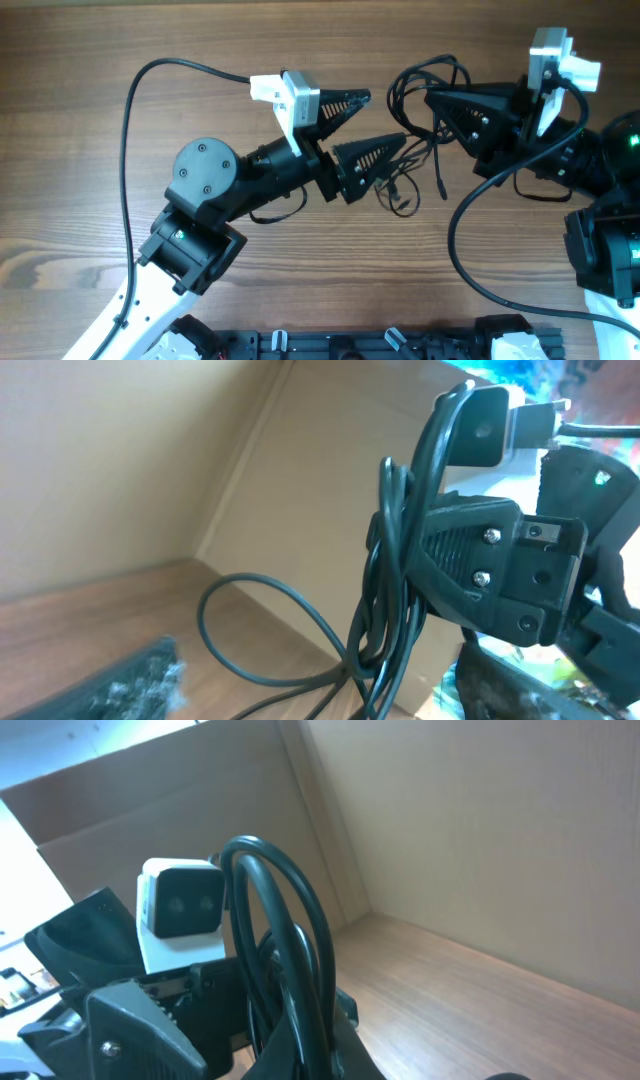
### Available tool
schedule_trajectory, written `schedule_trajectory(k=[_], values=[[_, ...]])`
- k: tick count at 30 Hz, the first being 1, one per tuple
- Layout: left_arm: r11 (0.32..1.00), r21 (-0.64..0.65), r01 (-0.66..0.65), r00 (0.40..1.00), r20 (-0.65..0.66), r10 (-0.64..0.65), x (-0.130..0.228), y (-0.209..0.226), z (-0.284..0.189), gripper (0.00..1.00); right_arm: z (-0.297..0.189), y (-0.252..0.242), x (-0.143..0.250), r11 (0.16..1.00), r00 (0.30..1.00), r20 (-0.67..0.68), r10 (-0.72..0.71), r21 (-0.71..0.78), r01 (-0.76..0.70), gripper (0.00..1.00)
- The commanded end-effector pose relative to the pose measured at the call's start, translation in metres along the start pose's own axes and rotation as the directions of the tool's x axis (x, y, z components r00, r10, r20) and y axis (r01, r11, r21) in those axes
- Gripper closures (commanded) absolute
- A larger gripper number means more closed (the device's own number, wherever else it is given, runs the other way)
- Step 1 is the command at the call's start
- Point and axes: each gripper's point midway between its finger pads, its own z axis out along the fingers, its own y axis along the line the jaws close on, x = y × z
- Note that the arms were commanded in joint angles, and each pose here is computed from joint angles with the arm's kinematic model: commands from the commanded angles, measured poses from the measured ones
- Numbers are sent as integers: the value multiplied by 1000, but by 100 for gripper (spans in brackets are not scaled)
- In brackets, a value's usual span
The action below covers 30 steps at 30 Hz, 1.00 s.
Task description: Untangle cables
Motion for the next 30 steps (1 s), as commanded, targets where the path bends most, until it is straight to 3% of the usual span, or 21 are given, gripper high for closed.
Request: schedule_trajectory(k=[1,4,7,11,13,14,15,16,24,26,27,28,30], values=[[998,32,52,999,13,-52,-5,-8,1,19,-2,13,-2,998,1000,-9,17,-58,-18,96],[998,40,51,998,19,-51,-6,-8,3,30,-1,13,0,998,1000,-18,23,-66,-24,96],[997,61,47,999,20,-48,-5,-14,6,26,0,14,2,996,999,-29,25,-85,-28,96],[997,65,49,999,16,-50,-3,-13,10,36,1,13,3,996,999,-32,30,-85,-33,96],[997,67,48,999,17,-49,-3,-13,10,53,1,12,3,996,999,-34,30,-87,-33,96],[997,68,46,999,19,-48,-3,-13,10,75,2,12,3,996,999,-34,32,-86,-35,96],[997,68,46,999,20,-47,-3,-13,10,90,2,11,4,996,999,-36,35,-86,-38,96],[997,68,46,999,20,-47,-3,-14,10,96,2,10,4,996,999,-37,35,-85,-38,96],[997,73,37,999,32,-39,-7,-14,10,96,5,-3,5,999,1000,-30,2,-36,-3,96],[997,71,30,999,39,-33,-8,-14,9,96,5,-16,11,999,999,-40,11,36,-10,84],[997,65,29,999,42,-32,-10,-12,8,96,4,-26,16,995,998,-45,40,90,-36,66],[998,56,28,998,46,-30,-11,-9,7,96,3,-34,19,989,997,-48,62,134,-55,56],[999,31,-31,998,54,30,-14,-1,5,96,-1,-52,26,967,993,-48,107,236,-93,14]])
